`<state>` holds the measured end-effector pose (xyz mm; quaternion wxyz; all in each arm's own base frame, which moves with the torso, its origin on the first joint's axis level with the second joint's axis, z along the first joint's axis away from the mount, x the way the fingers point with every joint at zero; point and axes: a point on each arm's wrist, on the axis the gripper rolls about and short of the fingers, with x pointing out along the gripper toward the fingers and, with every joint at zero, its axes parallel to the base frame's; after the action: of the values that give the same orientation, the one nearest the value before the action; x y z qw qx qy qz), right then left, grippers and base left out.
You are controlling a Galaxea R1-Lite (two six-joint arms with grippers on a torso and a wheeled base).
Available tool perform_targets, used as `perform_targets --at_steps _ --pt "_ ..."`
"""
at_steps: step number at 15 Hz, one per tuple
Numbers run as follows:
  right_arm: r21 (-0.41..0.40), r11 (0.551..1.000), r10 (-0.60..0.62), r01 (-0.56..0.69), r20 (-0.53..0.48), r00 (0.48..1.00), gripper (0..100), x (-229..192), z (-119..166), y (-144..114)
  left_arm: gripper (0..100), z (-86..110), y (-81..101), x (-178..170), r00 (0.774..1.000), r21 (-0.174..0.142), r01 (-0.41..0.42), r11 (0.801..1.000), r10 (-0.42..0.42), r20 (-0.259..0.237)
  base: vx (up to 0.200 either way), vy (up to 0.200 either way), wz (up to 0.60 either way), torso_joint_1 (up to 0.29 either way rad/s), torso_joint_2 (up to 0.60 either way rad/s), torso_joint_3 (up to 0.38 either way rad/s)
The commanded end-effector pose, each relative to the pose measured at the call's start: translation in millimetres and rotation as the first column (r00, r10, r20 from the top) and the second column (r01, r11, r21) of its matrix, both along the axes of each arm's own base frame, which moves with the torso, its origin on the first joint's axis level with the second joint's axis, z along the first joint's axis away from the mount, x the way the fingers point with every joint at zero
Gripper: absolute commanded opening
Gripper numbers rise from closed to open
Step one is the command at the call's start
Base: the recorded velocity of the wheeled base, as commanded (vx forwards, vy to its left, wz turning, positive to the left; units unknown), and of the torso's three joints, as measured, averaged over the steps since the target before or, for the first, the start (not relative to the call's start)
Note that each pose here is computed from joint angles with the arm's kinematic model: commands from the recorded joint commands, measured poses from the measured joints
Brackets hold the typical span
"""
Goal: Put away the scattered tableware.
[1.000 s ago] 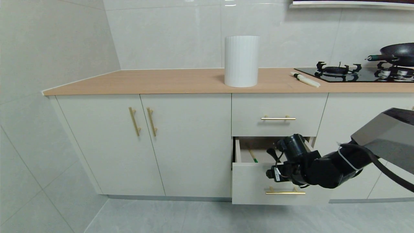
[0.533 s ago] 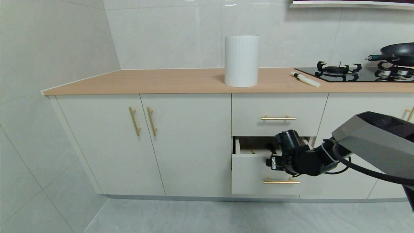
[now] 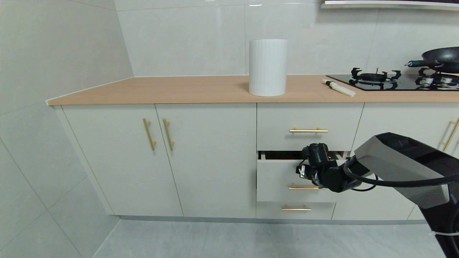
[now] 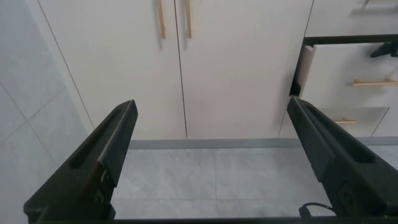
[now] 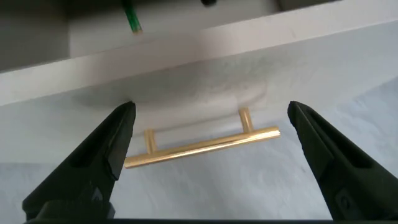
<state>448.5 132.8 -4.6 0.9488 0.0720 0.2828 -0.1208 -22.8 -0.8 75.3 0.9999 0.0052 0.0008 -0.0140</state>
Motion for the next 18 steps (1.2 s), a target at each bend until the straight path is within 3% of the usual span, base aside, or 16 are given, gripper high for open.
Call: perform_targets --at_steps 1,5,18 --pt "0.01 1.0 -0.026 0.025 0.017 1.0 100 10.5 -18.3 -6.6 100 0.0 0.0 0.0 1.0 0.0 0.0 1.0 0.0 0.0 0.0 0.0 0.0 0.0 0.0 0.0" --pt "0.035 0.998 -0.054 0.05 0.115 0.992 100 23.8 -20.2 -18.2 100 0.0 0.0 0.0 1.0 0.0 0.0 1.0 0.0 0.0 0.0 0.0 0.0 0.0 0.0 0.0" --pt "0.035 0.986 -0.168 0.165 0.184 0.968 100 50.6 -23.5 -46.1 100 0.0 0.0 0.0 1.0 0.0 0.0 1.0 0.0 0.0 0.0 0.0 0.0 0.0 0.0 0.0"
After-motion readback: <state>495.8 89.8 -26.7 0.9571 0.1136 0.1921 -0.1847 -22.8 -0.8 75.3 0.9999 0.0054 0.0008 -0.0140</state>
